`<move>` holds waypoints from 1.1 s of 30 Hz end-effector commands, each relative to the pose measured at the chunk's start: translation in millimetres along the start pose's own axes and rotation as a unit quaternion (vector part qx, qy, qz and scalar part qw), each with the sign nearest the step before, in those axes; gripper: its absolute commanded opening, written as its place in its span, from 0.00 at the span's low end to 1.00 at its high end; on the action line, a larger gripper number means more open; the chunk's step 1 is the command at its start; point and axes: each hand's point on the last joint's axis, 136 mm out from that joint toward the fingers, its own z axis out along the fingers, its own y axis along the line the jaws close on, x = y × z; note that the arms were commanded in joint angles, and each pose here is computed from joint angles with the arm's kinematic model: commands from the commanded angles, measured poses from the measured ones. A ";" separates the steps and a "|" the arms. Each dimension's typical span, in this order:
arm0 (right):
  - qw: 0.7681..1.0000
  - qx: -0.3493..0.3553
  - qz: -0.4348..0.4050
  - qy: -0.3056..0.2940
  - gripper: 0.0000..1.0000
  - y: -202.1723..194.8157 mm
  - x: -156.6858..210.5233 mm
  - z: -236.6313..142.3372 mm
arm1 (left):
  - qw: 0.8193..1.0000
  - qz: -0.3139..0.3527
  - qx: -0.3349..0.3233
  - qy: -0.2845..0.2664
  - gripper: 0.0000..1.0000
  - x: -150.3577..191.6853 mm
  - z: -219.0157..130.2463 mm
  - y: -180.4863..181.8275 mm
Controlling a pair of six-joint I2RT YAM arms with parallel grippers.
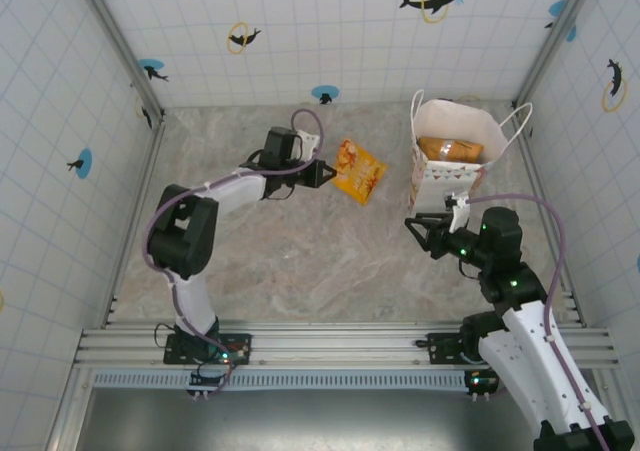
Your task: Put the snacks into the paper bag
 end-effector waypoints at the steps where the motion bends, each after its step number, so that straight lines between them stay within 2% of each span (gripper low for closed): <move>1: 1.000 -0.016 -0.015 -0.014 0.41 5.2 -4.4 1.6 | 0.996 0.077 0.030 0.028 0.00 19.8 -23.4 -27.1; 8: 0.997 -0.049 -0.041 -0.029 0.45 17.0 -11.3 4.2 | 0.974 0.206 0.063 0.070 0.00 52.5 -65.5 -72.7; 13: 0.994 -0.078 -0.070 -0.031 0.47 30.8 -11.0 8.8 | 0.954 0.268 0.116 0.067 0.00 71.5 -91.2 -105.0; 18: 0.990 -0.111 -0.088 0.012 0.49 47.9 5.2 20.1 | 0.931 0.304 0.185 0.082 0.00 95.7 -108.8 -130.3; 25: 0.980 -0.124 -0.140 0.075 0.58 66.1 31.2 39.4 | 0.911 0.345 0.208 0.087 0.00 107.7 -120.2 -143.6; 33: 0.972 -0.147 -0.142 0.116 0.60 76.2 45.4 53.0 | 0.897 0.372 0.228 0.074 0.00 107.7 -124.6 -154.0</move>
